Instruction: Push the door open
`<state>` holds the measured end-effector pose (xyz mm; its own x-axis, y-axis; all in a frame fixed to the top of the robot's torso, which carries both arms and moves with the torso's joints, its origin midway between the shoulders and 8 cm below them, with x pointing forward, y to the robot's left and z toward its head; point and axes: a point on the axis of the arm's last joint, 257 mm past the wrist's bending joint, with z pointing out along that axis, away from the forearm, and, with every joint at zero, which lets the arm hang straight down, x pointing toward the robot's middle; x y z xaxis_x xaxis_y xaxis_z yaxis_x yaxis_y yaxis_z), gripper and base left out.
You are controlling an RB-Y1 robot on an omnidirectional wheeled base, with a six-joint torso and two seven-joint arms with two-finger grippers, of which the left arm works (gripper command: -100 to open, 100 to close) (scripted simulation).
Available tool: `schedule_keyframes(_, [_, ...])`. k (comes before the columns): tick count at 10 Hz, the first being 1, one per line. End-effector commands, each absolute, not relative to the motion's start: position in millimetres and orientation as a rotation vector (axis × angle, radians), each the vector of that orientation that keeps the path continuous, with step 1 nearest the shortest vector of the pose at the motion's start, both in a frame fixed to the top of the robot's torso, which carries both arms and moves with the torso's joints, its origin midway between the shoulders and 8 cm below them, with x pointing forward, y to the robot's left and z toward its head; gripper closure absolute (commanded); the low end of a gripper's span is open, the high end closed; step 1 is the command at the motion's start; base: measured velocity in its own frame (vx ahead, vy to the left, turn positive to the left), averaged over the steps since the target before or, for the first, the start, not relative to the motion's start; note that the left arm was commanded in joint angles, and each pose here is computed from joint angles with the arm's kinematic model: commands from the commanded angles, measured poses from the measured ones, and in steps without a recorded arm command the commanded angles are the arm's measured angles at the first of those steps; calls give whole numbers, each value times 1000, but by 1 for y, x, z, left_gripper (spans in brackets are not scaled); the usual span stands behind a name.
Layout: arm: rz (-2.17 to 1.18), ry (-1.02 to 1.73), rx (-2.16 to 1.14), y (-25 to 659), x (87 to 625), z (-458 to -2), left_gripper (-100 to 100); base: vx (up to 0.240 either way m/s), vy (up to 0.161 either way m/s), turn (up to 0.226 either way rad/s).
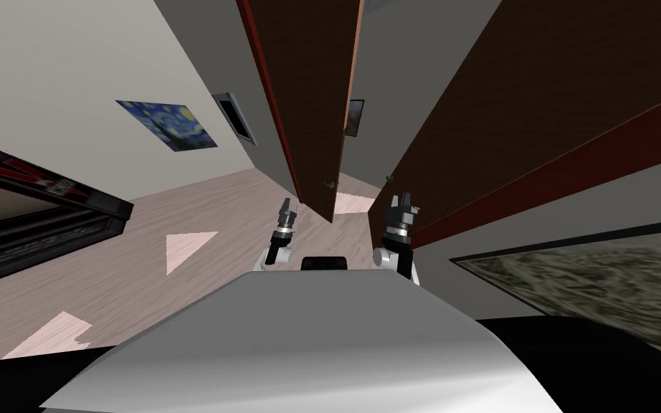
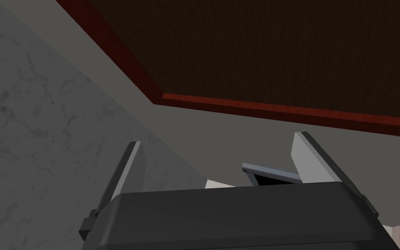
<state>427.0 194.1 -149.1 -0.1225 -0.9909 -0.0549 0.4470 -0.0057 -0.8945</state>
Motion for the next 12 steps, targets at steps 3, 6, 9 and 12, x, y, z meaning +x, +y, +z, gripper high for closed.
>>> schedule_keyframes(3, [-1479,1014,-798,184,436,-175,-100,98,29,-75])
schedule_keyframes(6, [-1485,1057,-815,176,441,-196,-100,90,26,-70])
schedule_keyframes(9, [-1491,1101,-832,168,445,-217,-100,96,33,-72])
schedule_keyframes(12, [-1496,1144,-848,160,448,-238,-100,100,38,-75])
